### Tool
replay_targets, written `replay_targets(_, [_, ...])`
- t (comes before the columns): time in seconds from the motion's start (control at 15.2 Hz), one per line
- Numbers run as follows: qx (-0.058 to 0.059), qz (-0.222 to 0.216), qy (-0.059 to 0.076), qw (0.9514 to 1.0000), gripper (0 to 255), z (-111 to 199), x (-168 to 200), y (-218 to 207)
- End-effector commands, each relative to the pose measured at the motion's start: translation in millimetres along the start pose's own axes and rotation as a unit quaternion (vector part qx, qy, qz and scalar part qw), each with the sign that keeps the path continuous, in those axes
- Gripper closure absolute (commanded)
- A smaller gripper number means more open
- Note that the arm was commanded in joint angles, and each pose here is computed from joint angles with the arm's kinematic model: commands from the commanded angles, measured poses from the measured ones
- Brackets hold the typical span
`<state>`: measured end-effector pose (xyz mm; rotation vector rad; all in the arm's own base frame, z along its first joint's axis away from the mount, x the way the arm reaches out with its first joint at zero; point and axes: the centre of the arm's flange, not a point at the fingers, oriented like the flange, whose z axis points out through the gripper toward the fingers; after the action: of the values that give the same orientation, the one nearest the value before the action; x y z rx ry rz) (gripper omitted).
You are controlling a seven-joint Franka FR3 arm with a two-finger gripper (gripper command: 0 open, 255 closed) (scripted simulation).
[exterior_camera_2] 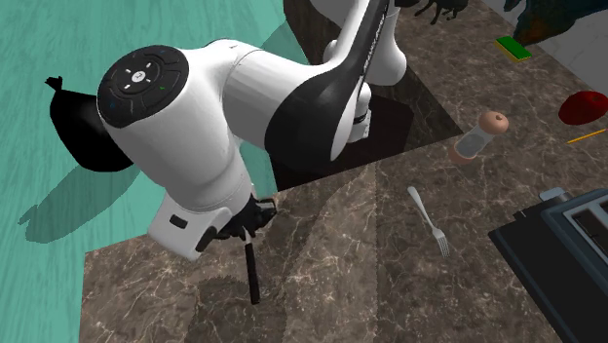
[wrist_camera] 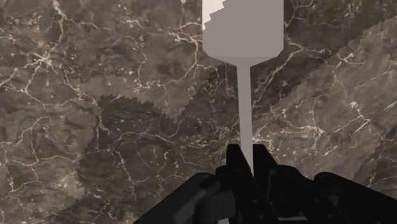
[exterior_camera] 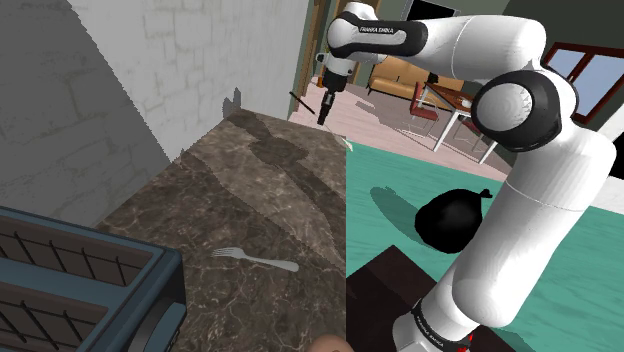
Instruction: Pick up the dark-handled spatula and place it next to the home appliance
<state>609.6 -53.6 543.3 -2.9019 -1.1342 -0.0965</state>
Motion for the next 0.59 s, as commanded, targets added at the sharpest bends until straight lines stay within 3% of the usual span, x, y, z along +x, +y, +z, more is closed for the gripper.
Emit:
replay_targets(0.0, [0.000,0.000,0.000,1.0000,255,-12,1,-1])
replay_targets(0.53, [0.000,0.000,0.000,1.0000,255,-54,3,-1])
